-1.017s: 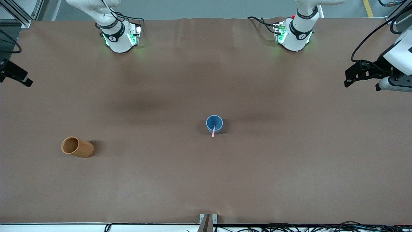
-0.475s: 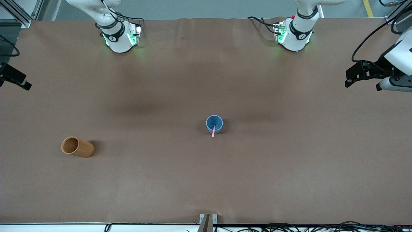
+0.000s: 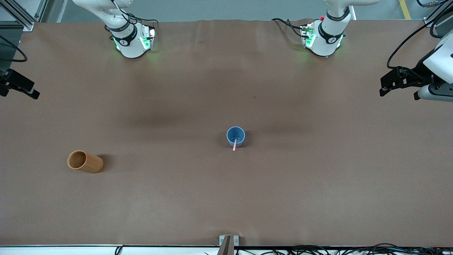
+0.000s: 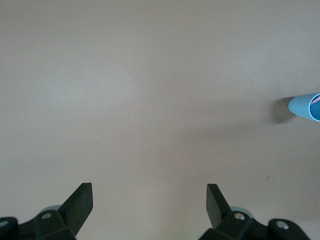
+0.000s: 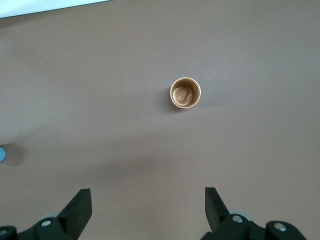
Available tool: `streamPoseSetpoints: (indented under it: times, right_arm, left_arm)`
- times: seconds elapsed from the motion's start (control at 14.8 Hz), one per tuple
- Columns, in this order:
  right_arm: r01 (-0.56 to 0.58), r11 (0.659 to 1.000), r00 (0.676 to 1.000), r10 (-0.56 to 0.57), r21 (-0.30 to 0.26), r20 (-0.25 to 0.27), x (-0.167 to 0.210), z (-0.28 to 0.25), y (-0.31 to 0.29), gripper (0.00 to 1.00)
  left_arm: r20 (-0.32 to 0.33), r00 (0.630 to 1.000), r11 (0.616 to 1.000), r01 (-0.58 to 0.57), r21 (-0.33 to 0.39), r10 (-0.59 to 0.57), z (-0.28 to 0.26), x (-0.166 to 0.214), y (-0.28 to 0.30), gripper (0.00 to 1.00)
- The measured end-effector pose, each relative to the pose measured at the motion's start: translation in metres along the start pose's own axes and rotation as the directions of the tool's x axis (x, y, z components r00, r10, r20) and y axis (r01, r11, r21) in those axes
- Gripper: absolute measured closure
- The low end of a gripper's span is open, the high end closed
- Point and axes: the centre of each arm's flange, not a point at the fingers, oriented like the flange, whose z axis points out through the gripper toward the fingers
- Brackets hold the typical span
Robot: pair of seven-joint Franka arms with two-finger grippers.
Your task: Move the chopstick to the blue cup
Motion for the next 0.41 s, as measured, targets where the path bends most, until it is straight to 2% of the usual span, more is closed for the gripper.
streamPoseSetpoints:
  times: [0.2, 0.41]
  right_arm:
    - [0.008, 1.000, 1.000, -0.008, 0.000, 0.000, 0.0000, 0.0000, -0.0001, 0.00]
    - [0.064, 0.998, 0.998, -0.064, 0.000, 0.000, 0.0000, 0.0000, 0.0003, 0.00]
  left_arm:
    - [0.000, 1.000, 1.000, 0.000, 0.000, 0.000, 0.0001, 0.0000, 0.0000, 0.00]
    - [0.000, 1.000, 1.000, 0.000, 0.000, 0.000, 0.0001, 0.0001, 0.0000, 0.00]
